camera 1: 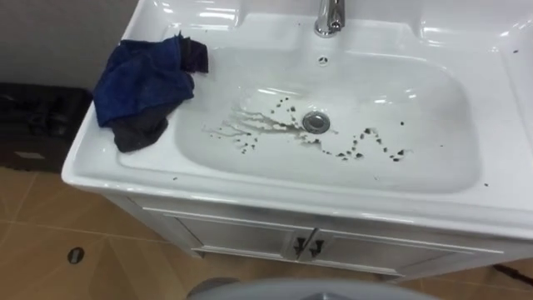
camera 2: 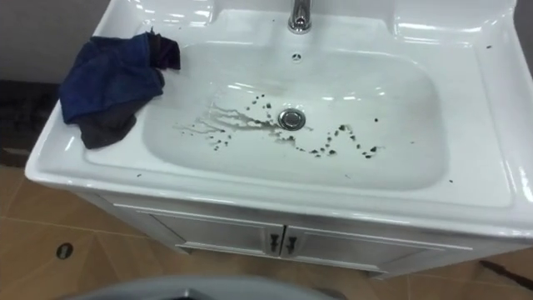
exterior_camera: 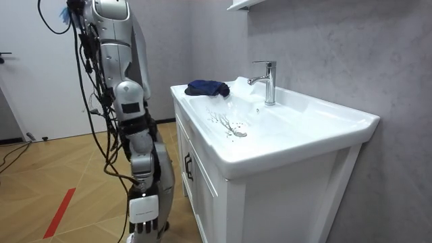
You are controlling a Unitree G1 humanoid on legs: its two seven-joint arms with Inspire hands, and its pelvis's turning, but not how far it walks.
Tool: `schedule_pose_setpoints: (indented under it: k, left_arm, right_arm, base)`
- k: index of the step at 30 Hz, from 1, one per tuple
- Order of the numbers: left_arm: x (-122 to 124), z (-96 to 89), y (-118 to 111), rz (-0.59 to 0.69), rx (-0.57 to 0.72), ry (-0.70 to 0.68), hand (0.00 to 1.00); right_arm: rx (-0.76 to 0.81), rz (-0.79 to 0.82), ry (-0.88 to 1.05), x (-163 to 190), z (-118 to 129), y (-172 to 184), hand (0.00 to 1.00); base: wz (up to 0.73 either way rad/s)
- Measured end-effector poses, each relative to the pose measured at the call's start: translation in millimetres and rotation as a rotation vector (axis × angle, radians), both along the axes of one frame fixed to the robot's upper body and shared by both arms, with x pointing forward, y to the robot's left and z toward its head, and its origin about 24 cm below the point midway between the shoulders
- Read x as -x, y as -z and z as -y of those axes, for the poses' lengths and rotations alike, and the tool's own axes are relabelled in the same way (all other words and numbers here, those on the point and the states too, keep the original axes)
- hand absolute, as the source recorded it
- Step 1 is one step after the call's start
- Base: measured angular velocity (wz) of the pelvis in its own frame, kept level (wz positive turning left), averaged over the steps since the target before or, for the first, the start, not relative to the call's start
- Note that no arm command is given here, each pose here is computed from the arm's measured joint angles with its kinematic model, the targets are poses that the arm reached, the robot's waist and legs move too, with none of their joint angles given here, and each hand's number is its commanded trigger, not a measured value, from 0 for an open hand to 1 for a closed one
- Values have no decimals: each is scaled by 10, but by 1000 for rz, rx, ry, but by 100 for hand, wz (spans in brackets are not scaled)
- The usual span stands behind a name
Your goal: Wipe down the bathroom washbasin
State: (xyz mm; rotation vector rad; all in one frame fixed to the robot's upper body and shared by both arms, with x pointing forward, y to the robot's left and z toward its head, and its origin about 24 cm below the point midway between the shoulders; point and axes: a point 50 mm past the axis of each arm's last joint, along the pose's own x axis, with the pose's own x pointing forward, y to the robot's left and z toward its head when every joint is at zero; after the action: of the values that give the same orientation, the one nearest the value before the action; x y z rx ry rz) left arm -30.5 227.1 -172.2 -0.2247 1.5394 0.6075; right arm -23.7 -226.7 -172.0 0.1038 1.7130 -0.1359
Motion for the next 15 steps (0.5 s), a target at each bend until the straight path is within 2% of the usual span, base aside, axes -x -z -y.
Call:
schedule_pose_setpoints:
  k: [5,7,13,15]
  left_arm:
    - [-55,-159,-45,38,-132,-227,0]
    - [-141,-293,-93,90,-207,-316,0]
    - [-202,-566,-229,158,-379,-507,0]
    - [-276,-659,-294,190,-430,-530,0]
  right_arm:
    - [27,-6,-12,6,52,-10,0]
    - [38,-9,-10,21,103,-23,0]
    - [55,-11,-30,20,231,-57,0]
    - [58,-8,-47,4,250,-61,0]
  base:
    - [23]
    - [2]
    - [11]
    - [6]
